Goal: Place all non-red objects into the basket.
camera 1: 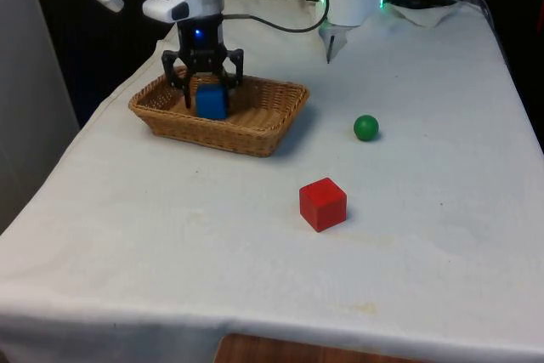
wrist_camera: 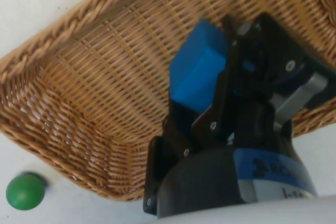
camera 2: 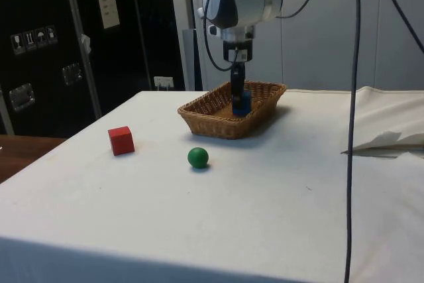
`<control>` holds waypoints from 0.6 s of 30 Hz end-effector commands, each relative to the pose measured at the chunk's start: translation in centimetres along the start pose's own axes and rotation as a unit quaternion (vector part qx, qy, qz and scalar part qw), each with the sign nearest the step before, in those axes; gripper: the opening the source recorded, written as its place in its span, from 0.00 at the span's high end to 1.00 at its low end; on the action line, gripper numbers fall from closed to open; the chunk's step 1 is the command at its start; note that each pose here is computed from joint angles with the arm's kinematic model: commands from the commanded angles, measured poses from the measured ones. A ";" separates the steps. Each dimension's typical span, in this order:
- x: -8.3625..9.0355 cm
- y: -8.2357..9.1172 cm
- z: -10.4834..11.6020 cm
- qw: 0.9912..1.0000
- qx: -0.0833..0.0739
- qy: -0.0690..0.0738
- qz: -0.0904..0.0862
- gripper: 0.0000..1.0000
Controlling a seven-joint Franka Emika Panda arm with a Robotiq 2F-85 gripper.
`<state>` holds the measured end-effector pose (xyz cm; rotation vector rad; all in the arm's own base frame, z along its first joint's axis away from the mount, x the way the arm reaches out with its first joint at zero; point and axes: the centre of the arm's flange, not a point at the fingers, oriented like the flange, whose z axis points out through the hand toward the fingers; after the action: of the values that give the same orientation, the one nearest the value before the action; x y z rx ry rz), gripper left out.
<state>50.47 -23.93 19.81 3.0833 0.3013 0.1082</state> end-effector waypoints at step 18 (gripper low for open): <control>0.2 0.3 -1.1 1.000 0.001 0.003 0.002 0.00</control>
<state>50.82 -24.11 20.58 3.0865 0.2950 0.1242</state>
